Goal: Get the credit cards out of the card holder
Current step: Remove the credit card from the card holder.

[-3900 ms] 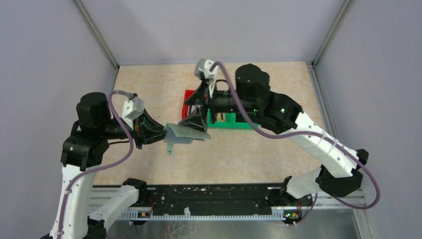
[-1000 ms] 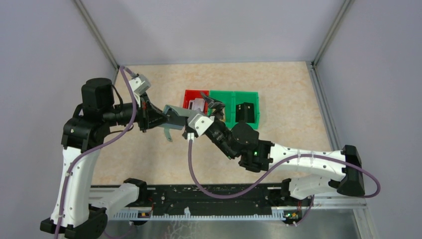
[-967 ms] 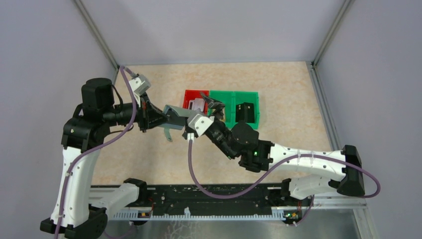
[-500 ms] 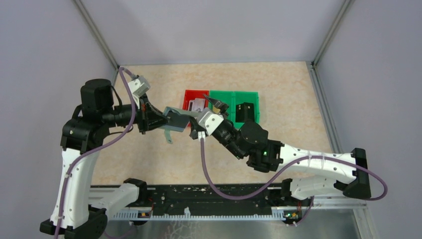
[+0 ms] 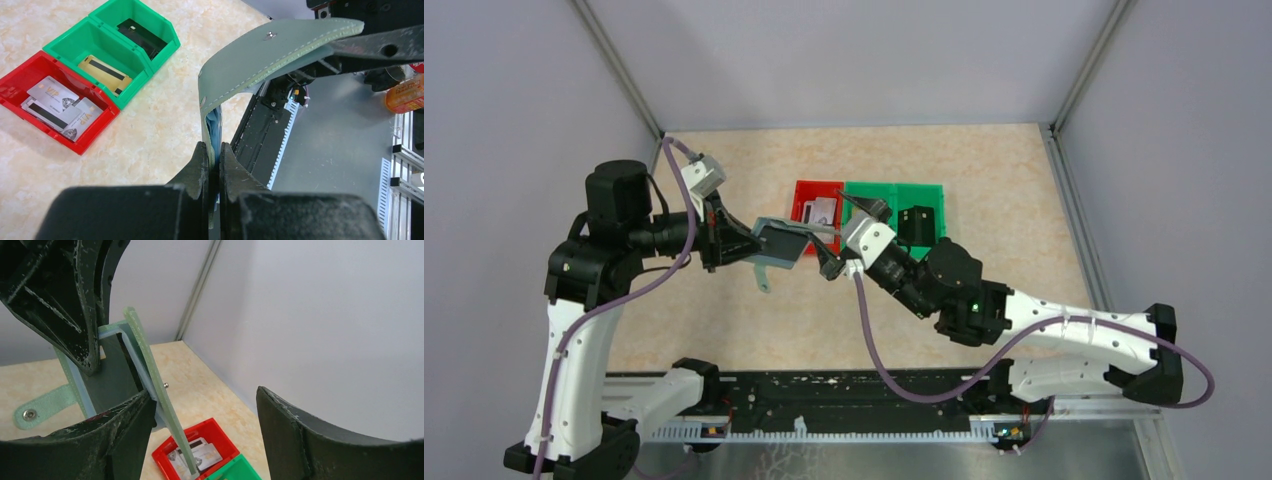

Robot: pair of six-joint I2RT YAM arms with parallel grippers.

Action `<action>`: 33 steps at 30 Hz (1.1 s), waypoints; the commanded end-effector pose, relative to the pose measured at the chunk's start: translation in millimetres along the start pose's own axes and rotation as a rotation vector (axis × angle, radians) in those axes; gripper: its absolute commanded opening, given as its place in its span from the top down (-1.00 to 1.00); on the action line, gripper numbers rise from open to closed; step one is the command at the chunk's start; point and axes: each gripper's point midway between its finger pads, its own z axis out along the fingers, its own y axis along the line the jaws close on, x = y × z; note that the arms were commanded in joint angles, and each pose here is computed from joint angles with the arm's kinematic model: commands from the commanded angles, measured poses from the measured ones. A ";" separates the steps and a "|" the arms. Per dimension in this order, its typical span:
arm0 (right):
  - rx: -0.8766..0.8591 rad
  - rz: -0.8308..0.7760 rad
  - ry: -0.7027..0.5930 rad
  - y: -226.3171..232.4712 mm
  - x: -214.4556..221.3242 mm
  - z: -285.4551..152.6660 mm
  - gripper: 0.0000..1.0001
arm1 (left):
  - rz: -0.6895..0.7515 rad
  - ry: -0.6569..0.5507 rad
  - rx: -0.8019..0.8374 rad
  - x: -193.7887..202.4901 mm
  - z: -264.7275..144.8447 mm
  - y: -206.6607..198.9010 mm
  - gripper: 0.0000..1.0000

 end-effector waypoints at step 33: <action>-0.202 -0.007 -0.008 21.8 -30.8 22.7 0.30 | 0.098 0.014 0.046 4.4 -5.5 -10.2 1.00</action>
